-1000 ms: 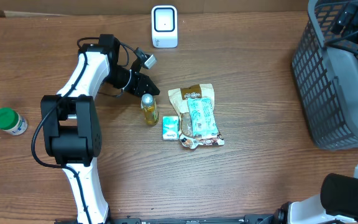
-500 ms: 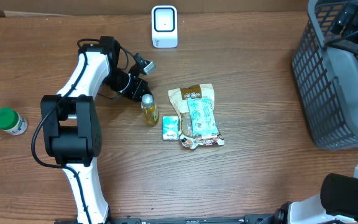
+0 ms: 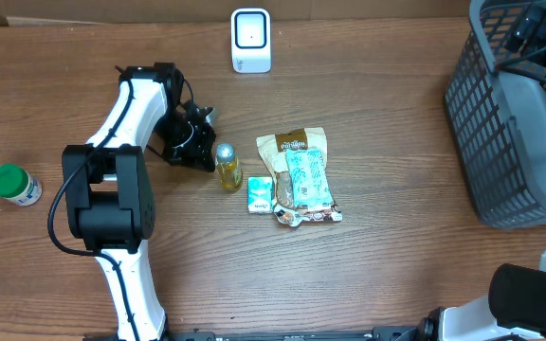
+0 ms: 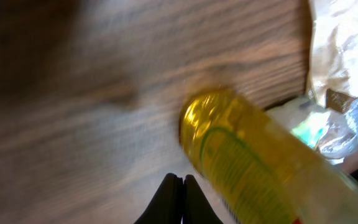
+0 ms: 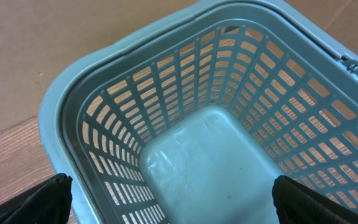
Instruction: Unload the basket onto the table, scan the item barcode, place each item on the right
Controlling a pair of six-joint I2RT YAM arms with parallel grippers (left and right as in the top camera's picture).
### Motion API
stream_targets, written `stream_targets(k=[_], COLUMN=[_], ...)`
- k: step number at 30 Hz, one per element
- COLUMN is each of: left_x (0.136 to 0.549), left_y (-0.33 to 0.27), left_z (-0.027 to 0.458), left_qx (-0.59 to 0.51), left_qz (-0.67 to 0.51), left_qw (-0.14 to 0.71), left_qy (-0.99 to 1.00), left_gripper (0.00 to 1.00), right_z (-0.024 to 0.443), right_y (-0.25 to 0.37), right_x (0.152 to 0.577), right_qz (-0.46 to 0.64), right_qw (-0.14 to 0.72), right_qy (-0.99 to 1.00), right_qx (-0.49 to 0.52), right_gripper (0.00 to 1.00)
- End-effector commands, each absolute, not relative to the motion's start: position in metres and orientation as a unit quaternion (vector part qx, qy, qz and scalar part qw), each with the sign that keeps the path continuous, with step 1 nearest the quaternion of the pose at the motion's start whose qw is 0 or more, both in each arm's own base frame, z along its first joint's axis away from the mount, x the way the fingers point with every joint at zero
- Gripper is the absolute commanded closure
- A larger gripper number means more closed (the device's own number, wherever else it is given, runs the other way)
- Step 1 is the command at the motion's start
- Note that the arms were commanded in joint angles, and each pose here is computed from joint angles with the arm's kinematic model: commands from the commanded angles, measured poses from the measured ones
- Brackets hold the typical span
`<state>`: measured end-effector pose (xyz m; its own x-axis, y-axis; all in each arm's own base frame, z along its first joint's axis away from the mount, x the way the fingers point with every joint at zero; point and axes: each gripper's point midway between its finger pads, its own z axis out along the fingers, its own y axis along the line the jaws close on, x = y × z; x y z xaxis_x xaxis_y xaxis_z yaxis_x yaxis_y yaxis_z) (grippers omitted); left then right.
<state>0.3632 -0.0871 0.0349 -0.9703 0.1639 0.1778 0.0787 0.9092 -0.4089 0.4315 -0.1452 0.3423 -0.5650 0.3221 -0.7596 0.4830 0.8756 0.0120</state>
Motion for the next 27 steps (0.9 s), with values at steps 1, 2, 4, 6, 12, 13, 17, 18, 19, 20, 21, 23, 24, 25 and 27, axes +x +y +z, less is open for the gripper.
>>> stream_targets(k=[1, 2, 4, 6, 12, 13, 17, 18, 19, 20, 21, 23, 24, 25, 27], left_x=[0.354, 0.351, 0.345, 0.339, 0.326, 0.324, 0.323, 0.324, 0.324, 0.325, 0.325, 0.324, 0.324, 0.324, 0.324], left_y=[-0.084, -0.083, -0.083, -0.082, -0.102, -0.106, -0.113, -0.113, -0.113, -0.114, -0.114, -0.115, -0.117, -0.12, -0.125], left_z=[0.032, 0.031, 0.026, 0.02, 0.008, 0.009, 0.008, 0.007, 0.007, 0.007, 0.007, 0.007, 0.008, 0.009, 0.011], left_qx=[-0.01, -0.003, 0.02, 0.037, 0.066, 0.073, 0.083, 0.086, 0.09, 0.095, 0.1, 0.106, 0.105, 0.104, 0.103], left_qz=[0.187, 0.186, 0.183, 0.18, 0.239, 0.253, 0.274, 0.274, 0.274, 0.274, 0.275, 0.274, 0.277, 0.282, 0.293], left_qw=[0.134, 0.14, 0.152, 0.163, 0.181, 0.186, 0.188, 0.187, 0.187, 0.188, 0.189, 0.191, 0.191, 0.192, 0.194], left_qy=[-0.973, -0.972, -0.971, -0.969, -0.952, -0.947, -0.939, -0.939, -0.939, -0.938, -0.937, -0.937, -0.936, -0.934, -0.93], left_gripper=[0.95, 0.96, 0.96, 0.96, 0.96, 0.96, 0.96, 0.96, 0.96, 0.96, 0.95, 0.96, 0.96, 0.96, 0.96], right_z=[0.354, 0.354, 0.354, 0.354, 0.354, 0.354, 0.354, 0.354, 0.355, 0.354, 0.354, 0.355, 0.354, 0.355, 0.354], right_y=[-0.147, -0.147, -0.147, -0.147, -0.147, -0.147, -0.147, -0.147, -0.147, -0.147, -0.147, -0.147, -0.147, -0.147, -0.147], right_x=[0.43, 0.43, 0.43, 0.43, 0.43, 0.43, 0.43, 0.43, 0.43, 0.43, 0.43, 0.43, 0.43, 0.43, 0.43], right_qz=[-0.103, -0.103, -0.103, -0.103, -0.103, -0.103, -0.103, -0.103, -0.103, -0.103, -0.103, -0.103, -0.103, -0.103, -0.103], right_qw=[0.42, 0.42, 0.42, 0.42, 0.42, 0.42, 0.42, 0.42, 0.42, 0.42, 0.42, 0.42, 0.42, 0.42, 0.42], right_qy=[0.871, 0.871, 0.871, 0.871, 0.871, 0.871, 0.871, 0.871, 0.871, 0.871, 0.871, 0.871, 0.871, 0.871, 0.871], right_qx=[0.233, 0.233, 0.232, 0.233, 0.233, 0.233, 0.233, 0.233, 0.233, 0.233, 0.233, 0.233, 0.233, 0.233, 0.233], right_gripper=[0.0, 0.0, 0.0, 0.0, 0.0, 0.0, 0.0, 0.0, 0.0, 0.0, 0.0, 0.0, 0.0, 0.0, 0.0])
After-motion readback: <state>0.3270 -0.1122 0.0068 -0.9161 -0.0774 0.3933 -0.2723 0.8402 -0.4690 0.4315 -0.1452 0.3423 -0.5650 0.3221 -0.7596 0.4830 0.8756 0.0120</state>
